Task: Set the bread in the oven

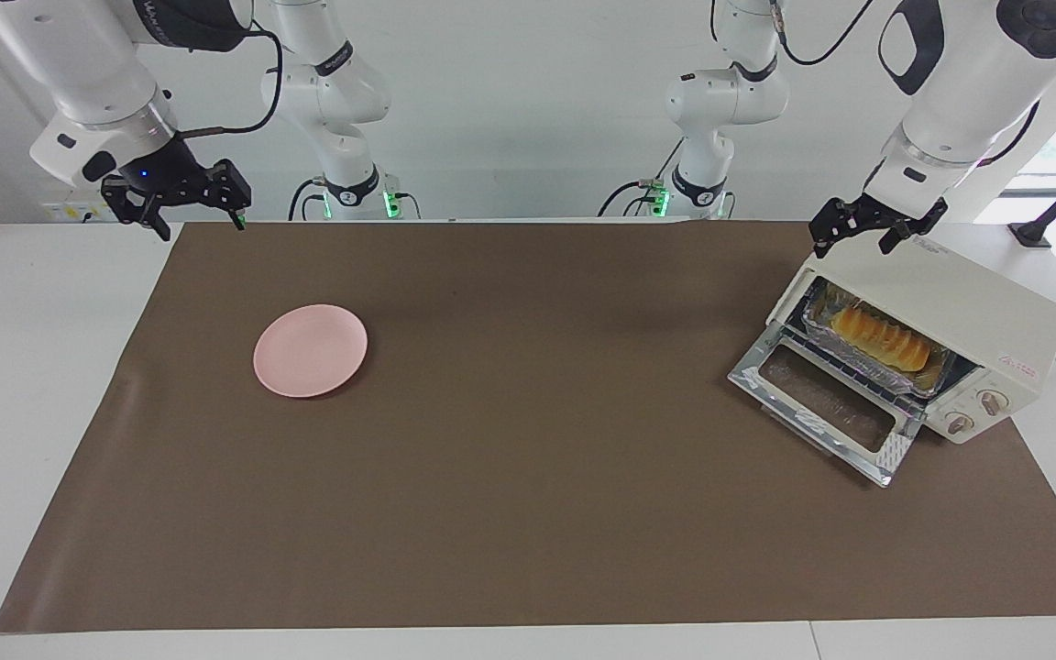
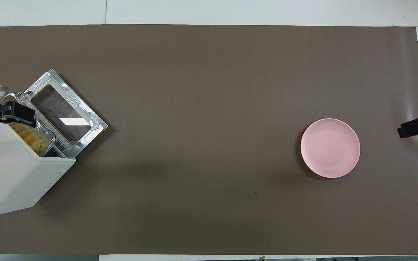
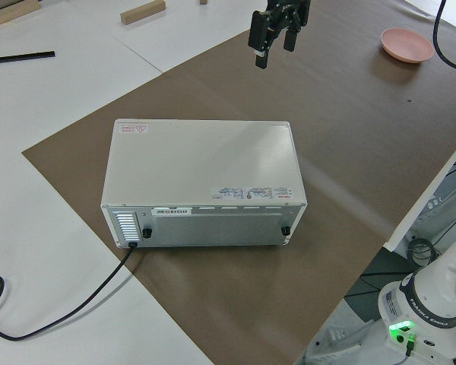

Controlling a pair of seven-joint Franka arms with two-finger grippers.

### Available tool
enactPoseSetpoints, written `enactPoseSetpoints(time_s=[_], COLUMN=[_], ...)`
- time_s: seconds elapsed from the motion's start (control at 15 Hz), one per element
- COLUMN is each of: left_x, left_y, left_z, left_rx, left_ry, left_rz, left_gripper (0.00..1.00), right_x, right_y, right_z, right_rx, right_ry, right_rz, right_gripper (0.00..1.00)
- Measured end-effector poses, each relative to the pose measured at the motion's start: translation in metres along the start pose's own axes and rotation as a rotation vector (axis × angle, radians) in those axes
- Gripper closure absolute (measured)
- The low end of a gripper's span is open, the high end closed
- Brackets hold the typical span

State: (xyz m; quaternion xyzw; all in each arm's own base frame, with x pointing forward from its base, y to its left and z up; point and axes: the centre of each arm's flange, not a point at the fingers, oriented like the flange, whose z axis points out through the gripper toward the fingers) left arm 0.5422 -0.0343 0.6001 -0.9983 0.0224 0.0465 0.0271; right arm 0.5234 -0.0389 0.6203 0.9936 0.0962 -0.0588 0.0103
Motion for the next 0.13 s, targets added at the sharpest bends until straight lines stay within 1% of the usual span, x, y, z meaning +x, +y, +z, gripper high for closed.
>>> enactPoseSetpoints(time_s=[0.13], left_x=[0.0017], left_y=[0.0001], left_z=[-0.0001], left_rx=[-0.002], left_ry=[0.009], left_rz=[0.0], left_gripper=[0.0], right_x=[0.0], right_y=[0.0], right_z=[0.0], right_rx=[0.0], right_ry=[0.0], right_rz=[0.0], right_gripper=[0.0])
